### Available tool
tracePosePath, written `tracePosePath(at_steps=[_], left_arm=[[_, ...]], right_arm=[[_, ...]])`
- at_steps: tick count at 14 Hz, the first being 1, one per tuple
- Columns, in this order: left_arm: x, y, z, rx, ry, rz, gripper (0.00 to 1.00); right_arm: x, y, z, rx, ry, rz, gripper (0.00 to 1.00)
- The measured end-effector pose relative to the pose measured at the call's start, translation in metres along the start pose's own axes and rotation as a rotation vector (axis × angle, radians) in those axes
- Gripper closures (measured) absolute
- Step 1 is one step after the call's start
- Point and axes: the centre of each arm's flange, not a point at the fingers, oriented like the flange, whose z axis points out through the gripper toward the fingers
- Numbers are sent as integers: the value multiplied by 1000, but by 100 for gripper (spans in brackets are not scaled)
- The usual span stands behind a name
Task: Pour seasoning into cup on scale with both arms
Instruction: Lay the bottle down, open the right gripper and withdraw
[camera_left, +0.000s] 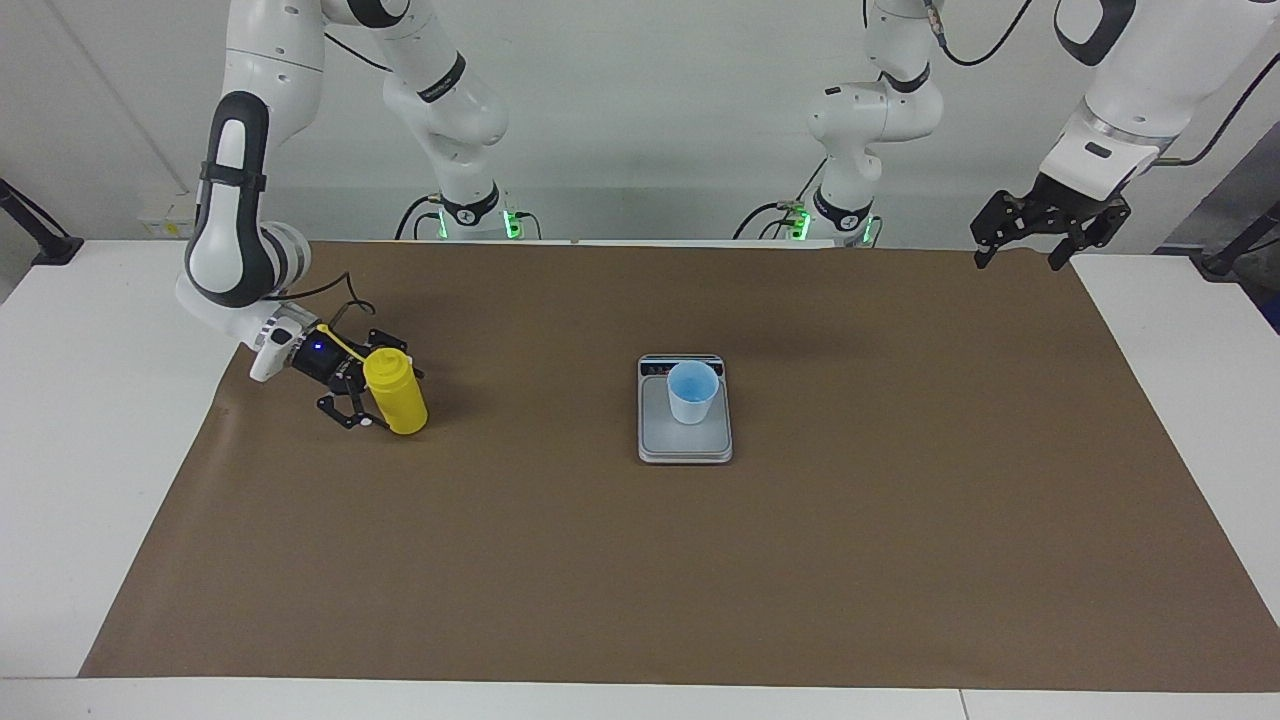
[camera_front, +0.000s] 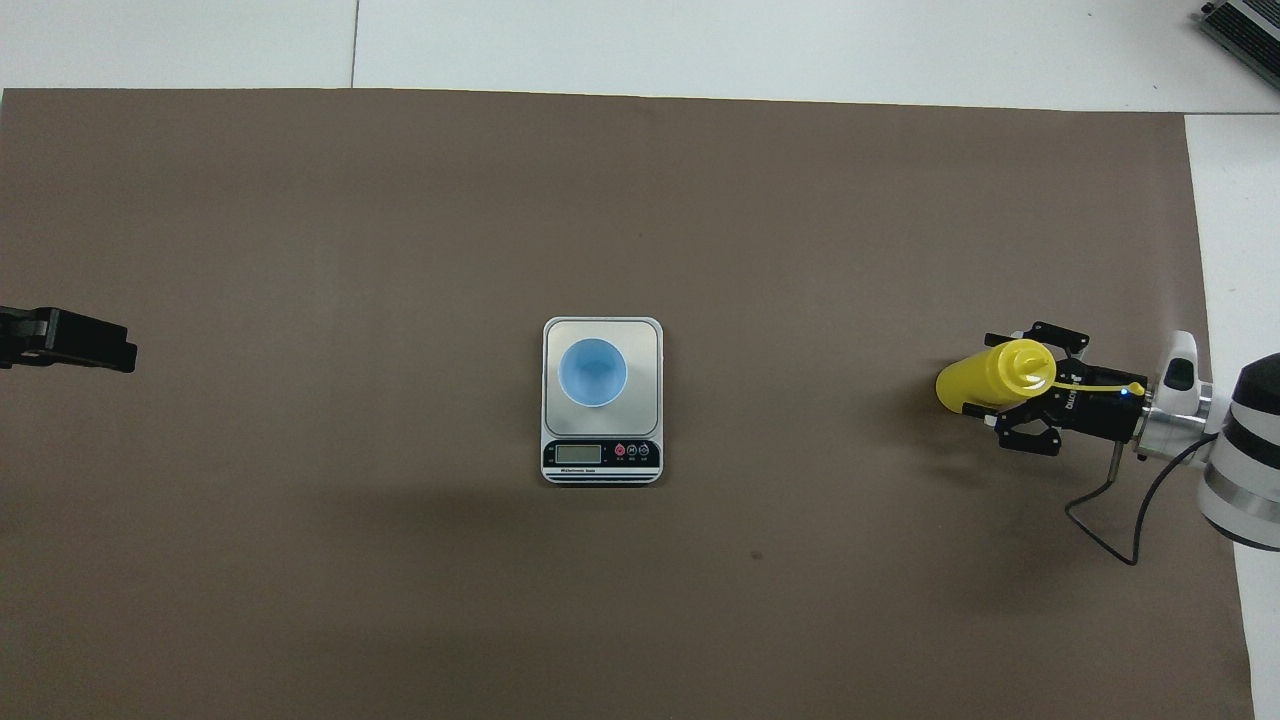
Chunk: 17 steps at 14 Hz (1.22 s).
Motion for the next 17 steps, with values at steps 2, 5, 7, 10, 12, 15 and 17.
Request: tracePosePath(at_steps=[2,5,7,10,12,15,17], left_arm=[[0,0,0,0,0,0,0],[0,0,0,0,0,0,0],[0,0,0,0,0,0,0],[0,0,0,0,0,0,0],[0,0,0,0,0,0,0],[0,0,0,0,0,0,0],[0,0,0,0,0,0,0]], right_arm=[[-5,-1,-9,-2,16,-14,0],[-19,-2,-34,-5,10,-42,0],[-29,-5,-52,3,0,-45,0],[-42,-8,-76,3,-21,-52,0],[-46,-9,-85,8,-34,-61,0],[-39,-2,-98,4,-62,-94,0],[-21,11,-113,-6,-98,-141,0]])
